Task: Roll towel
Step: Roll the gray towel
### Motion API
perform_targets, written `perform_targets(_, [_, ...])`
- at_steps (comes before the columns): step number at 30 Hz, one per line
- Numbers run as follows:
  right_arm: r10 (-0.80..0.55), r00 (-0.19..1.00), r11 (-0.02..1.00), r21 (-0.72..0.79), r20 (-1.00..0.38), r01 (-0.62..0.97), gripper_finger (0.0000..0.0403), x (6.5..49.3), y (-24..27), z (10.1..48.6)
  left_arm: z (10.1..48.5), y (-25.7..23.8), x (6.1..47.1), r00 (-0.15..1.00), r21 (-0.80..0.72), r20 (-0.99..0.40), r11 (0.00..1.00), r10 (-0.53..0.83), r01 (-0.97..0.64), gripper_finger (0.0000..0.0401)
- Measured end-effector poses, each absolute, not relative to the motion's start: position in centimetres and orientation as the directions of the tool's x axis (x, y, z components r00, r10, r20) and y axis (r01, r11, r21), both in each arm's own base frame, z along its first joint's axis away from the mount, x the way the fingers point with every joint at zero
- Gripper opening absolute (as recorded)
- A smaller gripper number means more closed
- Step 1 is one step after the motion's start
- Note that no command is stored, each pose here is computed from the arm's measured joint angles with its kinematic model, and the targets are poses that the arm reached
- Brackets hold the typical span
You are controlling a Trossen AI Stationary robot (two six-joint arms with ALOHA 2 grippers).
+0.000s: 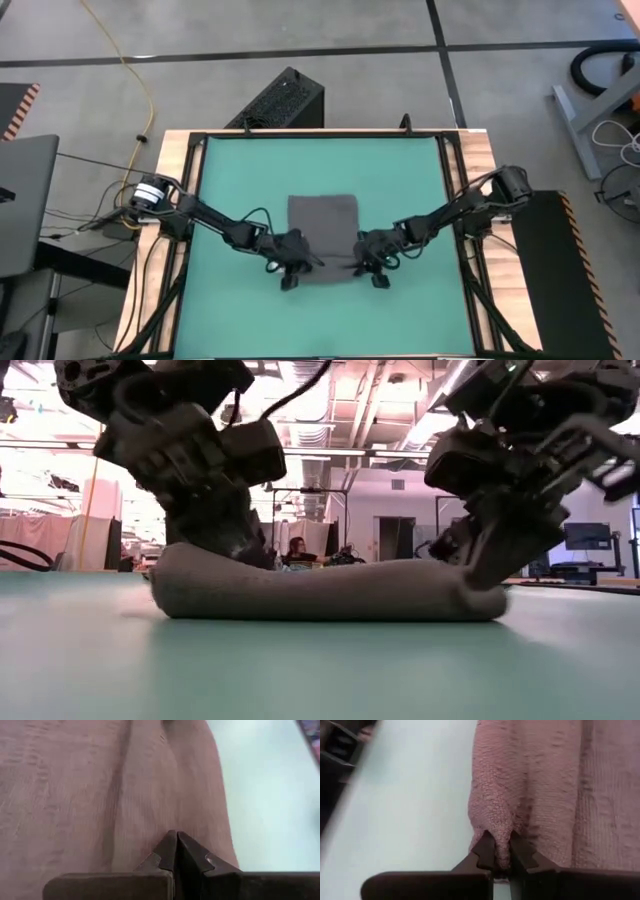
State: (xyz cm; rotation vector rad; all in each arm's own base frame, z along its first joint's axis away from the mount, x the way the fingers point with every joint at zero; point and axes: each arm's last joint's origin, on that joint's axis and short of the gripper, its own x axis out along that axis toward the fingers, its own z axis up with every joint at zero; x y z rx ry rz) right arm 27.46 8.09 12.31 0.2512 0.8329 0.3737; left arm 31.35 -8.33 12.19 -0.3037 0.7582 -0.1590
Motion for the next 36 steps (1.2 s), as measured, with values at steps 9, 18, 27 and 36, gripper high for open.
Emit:
perform_targets(9, [0.535, 0.574, 0.790, 0.608, -0.620, -0.080, 0.0036, 27.6, 8.4, 12.1, 12.8, -13.4, 30.1, 0.712, -0.429, -0.590, 0.895, -0.381, 0.123, 0.0000])
perform_targets(18, [0.655, 0.605, 0.631, 0.769, -0.453, -0.107, 0.0036, 28.3, 8.9, 13.7, 12.9, -14.0, 29.9, 0.717, -0.394, -0.572, 0.900, -0.398, 0.186, 0.0000])
perform_targets(27, [0.511, 0.597, 0.685, 0.712, -0.618, 0.151, 0.0036, 27.9, 6.2, 12.2, 14.0, -13.5, 30.0, 0.747, -0.361, -0.544, 0.910, -0.383, 0.204, 0.0000])
perform_targets(36, [0.475, 0.603, 0.648, 0.718, -0.641, 0.254, 0.0036, 28.1, 3.0, 11.7, 18.2, -11.7, 29.3, 0.867, -0.160, -0.472, 0.982, -0.163, 0.097, 0.0000])
